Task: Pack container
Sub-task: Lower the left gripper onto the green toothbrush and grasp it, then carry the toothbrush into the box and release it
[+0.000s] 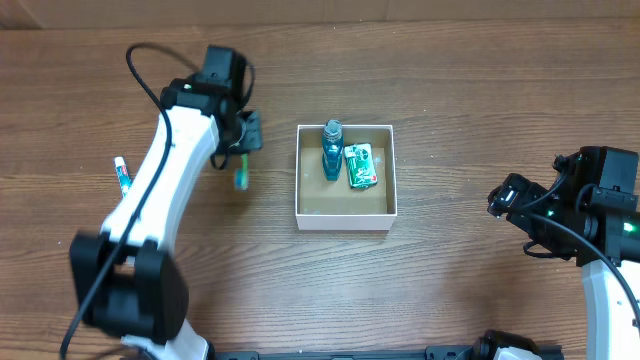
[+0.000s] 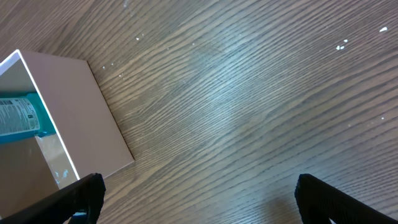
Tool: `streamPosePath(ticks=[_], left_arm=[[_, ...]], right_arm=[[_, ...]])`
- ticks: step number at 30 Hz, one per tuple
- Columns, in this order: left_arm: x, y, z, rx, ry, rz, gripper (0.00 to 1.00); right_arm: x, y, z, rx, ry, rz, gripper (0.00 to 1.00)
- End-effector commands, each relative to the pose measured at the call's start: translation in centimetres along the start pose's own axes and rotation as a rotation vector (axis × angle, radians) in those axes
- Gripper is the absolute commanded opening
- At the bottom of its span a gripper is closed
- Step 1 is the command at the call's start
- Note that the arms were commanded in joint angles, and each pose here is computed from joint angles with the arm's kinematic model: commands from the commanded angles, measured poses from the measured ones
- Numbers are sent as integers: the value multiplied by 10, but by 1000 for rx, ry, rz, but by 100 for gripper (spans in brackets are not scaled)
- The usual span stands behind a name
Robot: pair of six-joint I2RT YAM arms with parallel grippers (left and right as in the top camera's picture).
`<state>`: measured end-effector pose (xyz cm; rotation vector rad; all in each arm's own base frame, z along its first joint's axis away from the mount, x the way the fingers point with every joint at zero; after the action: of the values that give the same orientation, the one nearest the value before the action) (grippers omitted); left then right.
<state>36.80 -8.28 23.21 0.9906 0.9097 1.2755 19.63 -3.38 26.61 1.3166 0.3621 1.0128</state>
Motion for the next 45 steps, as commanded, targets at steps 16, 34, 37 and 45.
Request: streamPosePath(ticks=[16,34,37,45], left_arm=[[-164,22,-53,-62,-899,-149,4],[-172,-3,-71,15,-1155,-226,4],[-169,-14,-79,36,-1188,-226,4],[-166,-25,-86,59,-1180,-227,11]], right_arm=[[0,0,1,-10,7,10,100],[0,0,1,-10,7,10,100],[0,0,1,-10,7,10,100],[0,0,1,-9,7,9,100]])
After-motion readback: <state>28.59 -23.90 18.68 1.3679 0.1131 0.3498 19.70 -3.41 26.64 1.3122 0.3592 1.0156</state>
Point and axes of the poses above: each gripper's point midway between its finger pads, its own y axis back along the fingers, its own x axis along the line the jaws close on, z = x × y, the point moved 9 cm from there along y, back along the fingers, and after that the axes turned 7 degrees about -y, right-handed, at the moved point
